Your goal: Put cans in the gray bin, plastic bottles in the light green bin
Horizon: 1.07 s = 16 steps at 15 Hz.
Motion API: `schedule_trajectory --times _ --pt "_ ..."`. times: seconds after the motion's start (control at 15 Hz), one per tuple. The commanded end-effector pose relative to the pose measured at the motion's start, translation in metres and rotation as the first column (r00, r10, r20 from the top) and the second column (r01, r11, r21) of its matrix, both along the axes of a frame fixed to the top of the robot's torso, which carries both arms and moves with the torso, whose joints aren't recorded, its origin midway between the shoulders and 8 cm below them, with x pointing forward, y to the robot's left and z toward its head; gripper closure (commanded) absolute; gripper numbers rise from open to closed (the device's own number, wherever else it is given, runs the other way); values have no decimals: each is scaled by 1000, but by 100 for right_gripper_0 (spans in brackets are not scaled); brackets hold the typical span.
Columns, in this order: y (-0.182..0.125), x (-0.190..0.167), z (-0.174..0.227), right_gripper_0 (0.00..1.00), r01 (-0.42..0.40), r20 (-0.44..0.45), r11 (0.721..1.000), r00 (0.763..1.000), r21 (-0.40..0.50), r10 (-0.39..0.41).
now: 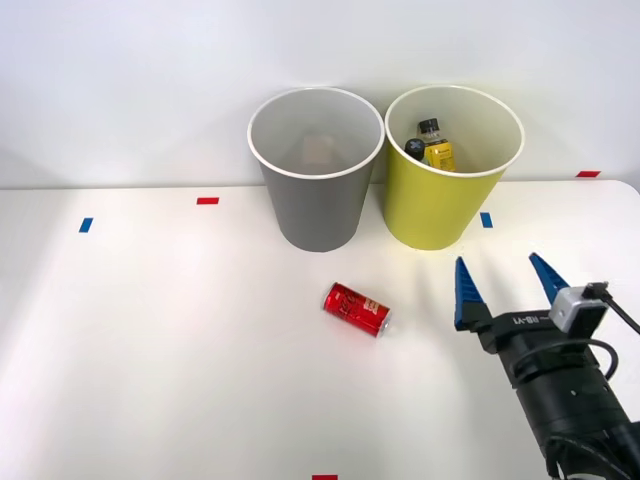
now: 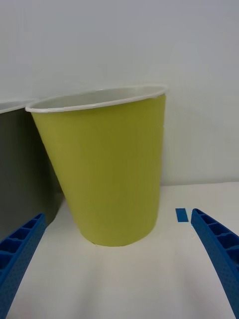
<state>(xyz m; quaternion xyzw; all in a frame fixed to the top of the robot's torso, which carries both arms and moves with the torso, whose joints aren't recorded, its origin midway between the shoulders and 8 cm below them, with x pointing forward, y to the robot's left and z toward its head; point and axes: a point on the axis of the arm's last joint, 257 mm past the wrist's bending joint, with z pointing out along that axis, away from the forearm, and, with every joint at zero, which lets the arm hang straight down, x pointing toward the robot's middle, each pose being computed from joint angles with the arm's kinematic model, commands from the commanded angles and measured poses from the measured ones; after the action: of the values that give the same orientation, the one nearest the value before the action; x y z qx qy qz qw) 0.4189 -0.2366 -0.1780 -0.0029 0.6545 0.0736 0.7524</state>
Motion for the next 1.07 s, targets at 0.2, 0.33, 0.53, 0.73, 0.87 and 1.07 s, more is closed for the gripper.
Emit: schedule_trajectory --times 0.2,0.33,0.53,0.73,0.87,1.07 --pt "-27 -22 -16 0 67 -15 996 998 -63 -68" --pt "-28 -25 -20 0 81 -22 995 996 -63 -83" --pt "-22 -27 -22 0 88 -16 990 996 -107 -90" --pt "-14 -27 -39 0 82 2 995 997 -54 -82" --pt "-4 -30 -53 0 48 11 999 999 10 -48" --pt "11 -46 -62 0 -11 6 1000 1000 -15 11"
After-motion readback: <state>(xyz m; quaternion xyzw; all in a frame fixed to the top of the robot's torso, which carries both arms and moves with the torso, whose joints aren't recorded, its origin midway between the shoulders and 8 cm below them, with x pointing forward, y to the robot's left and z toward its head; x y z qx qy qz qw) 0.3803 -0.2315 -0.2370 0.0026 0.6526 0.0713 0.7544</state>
